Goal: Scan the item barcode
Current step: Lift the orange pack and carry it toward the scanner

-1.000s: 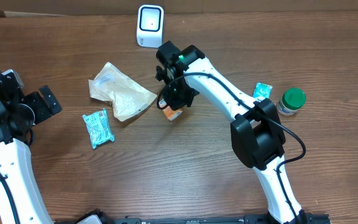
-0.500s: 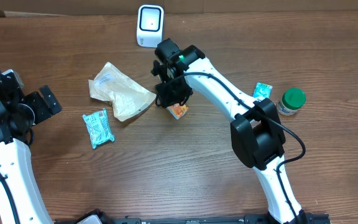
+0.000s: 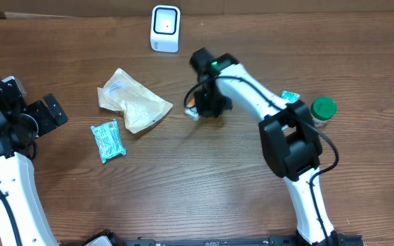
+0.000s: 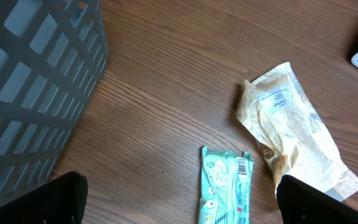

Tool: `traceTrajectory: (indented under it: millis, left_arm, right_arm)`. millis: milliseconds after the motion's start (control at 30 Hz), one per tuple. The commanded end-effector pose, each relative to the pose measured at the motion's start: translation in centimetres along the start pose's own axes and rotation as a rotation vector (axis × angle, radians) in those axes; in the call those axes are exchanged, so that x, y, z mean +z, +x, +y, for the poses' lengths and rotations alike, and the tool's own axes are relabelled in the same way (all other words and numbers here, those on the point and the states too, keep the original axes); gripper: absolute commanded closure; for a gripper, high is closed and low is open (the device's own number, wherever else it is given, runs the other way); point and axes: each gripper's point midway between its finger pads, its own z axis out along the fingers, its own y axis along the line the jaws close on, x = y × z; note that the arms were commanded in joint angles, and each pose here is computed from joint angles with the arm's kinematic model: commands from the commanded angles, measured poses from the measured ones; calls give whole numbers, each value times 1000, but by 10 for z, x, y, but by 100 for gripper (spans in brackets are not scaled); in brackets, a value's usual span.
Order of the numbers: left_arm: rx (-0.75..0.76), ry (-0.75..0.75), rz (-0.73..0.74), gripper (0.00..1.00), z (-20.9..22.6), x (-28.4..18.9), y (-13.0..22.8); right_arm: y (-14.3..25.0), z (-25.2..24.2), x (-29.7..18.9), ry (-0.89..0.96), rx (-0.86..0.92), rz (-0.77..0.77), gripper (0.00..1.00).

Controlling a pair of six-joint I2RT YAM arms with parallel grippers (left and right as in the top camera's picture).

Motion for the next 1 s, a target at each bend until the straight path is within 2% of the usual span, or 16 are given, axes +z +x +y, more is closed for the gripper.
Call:
traceTrajectory:
  millis: [0,133,267,433,500,667,833,967]
  left_arm:
    - [26,7,-16,0,-1,-3,-5]
    - [26,7,-16,0,-1,-3,-5]
    - [26,7,-16,0,-1,-3,-5]
    - [26,7,-16,1,-1,-3,-5]
    - [26,7,-17,0,-1,-3,-5]
    - [26,7,-17,0,-1,-3,-5]
    - [26,7,-17,0,-1,-3,-5]
    - [26,7,-16,0,-1,-3,-5]
  right_arm:
    - [-49,-20,-7,-21,57,-169,94]
    - [-63,-21,-10,-36,54,-218,91]
    - [-52,-19,-14,-104,64,-154,84]
    - [-48,0,-56,-334,88,-97,54]
    - [-45,5,-65,-377,89,-85,51]
    - [-35,10,-62,-382,97,-48,51]
    - [-24,24,-39,-377,63,-28,52]
    - [-17,12,-14,-321,94,-18,56]
